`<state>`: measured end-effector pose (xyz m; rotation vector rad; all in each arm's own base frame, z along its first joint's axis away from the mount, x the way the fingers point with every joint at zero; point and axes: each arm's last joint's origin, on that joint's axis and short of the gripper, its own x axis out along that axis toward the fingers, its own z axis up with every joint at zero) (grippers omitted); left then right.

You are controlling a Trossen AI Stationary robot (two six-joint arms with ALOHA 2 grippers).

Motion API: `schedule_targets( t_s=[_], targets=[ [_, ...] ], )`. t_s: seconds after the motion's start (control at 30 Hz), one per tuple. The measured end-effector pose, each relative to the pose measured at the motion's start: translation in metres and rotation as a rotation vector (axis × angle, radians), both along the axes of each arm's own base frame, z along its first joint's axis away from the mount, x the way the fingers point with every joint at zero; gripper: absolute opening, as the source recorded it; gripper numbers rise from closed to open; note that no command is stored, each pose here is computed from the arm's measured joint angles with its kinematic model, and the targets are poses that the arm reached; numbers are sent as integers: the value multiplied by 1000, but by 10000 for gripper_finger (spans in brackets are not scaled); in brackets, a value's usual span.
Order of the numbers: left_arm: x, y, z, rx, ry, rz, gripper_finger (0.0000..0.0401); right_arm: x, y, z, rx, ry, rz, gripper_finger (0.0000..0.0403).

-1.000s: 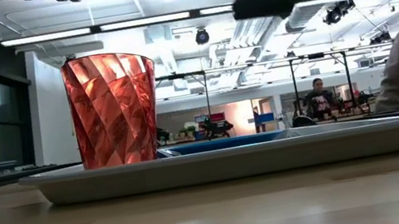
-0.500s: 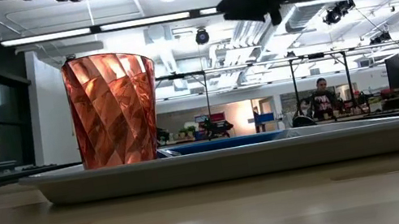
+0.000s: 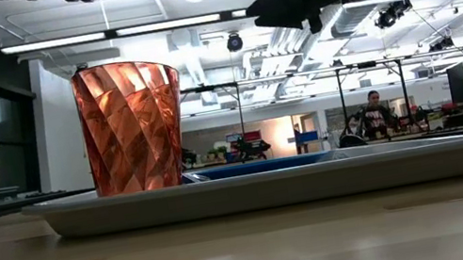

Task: Pick and place plate/cup/fork/spoon on tray
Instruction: Return to Home Position

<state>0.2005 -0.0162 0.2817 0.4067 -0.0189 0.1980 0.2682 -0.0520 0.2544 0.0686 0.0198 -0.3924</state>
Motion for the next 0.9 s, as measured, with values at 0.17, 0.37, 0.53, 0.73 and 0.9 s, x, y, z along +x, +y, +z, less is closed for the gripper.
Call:
schedule_targets(
  t_s=[0.17, 0.37, 0.53, 0.73, 0.9],
  targets=[
    [0, 0, 0, 0, 1, 0, 168, 0, 0, 0, -1, 0, 4, 172],
    [0, 0, -1, -45, 3, -2, 168, 0, 1, 0, 1, 0, 28, 172],
    [0, 1, -1, -50, 2, 18, 168, 0, 1, 0, 1, -1, 34, 172],
    [0, 1, -1, -50, 2, 21, 168, 0, 1, 0, 1, -1, 34, 172],
    [0, 1, -1, -51, 4, 21, 168, 0, 1, 0, 1, -1, 34, 172]
  ],
)
